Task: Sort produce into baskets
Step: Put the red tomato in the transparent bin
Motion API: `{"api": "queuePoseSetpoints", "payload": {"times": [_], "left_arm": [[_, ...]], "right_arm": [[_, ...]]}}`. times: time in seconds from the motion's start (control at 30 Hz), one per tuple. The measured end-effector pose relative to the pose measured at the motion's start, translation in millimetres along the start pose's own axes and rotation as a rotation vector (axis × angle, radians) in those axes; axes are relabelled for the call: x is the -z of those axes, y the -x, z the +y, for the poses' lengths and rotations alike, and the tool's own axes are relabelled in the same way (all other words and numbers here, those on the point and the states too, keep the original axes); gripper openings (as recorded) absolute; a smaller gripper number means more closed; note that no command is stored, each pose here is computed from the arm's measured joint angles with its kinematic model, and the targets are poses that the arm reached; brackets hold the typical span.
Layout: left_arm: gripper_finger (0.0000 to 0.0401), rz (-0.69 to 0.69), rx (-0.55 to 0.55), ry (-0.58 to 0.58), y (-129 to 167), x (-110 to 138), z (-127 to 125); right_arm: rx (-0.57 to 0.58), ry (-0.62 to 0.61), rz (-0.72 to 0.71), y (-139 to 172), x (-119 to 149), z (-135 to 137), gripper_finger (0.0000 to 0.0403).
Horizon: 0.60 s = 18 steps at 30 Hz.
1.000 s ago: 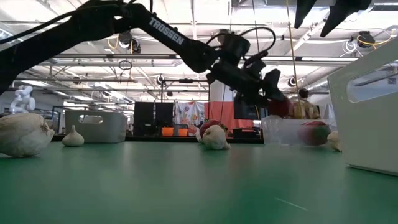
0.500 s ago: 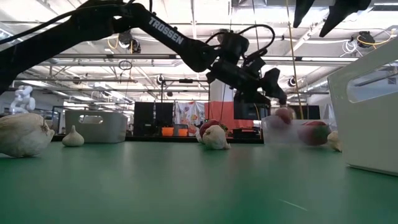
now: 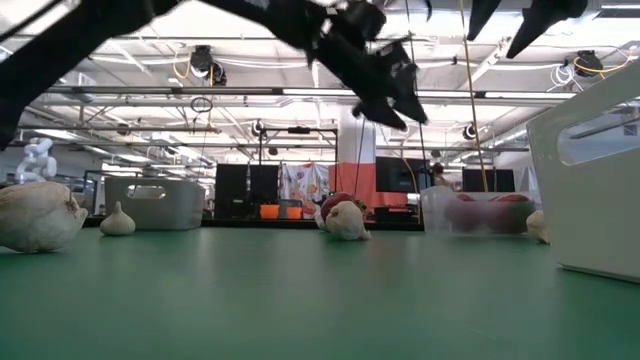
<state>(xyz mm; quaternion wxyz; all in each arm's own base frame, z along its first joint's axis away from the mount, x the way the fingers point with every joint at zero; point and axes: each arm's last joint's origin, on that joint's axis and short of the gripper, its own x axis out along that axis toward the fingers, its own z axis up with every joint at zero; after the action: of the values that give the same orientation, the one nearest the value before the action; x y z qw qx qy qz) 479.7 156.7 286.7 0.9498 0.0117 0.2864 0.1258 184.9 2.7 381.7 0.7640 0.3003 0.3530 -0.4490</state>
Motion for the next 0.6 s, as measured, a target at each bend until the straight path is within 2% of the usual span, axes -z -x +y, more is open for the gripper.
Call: {"api": "queuePoseSetpoints", "payload": {"times": [0.2, 0.33, 0.47, 0.6], "left_arm": [[0.0340, 0.214, 0.000, -0.059, 80.5, -10.2, 6.4], [0.0340, 0.299, -0.001, -0.056, 132.2, -14.0, 8.6], [0.0341, 0.274, -0.046, -0.058, 186.6, -18.8, 8.7], [0.0341, 0.232, -0.100, -0.029, 233.9, -9.5, 7.3]], "right_arm": [[-0.047, 0.050, -0.036, -7.7, -2.5, 16.6, 0.0380], [-0.080, 0.084, -0.070, -27.5, -2.1, 39.6, 0.0380], [-0.159, 0.169, -0.098, -52.4, -4.1, 70.9, 0.0380], [-0.244, 0.203, -0.067, -82.1, -14.3, 94.0, 0.0380]]}}
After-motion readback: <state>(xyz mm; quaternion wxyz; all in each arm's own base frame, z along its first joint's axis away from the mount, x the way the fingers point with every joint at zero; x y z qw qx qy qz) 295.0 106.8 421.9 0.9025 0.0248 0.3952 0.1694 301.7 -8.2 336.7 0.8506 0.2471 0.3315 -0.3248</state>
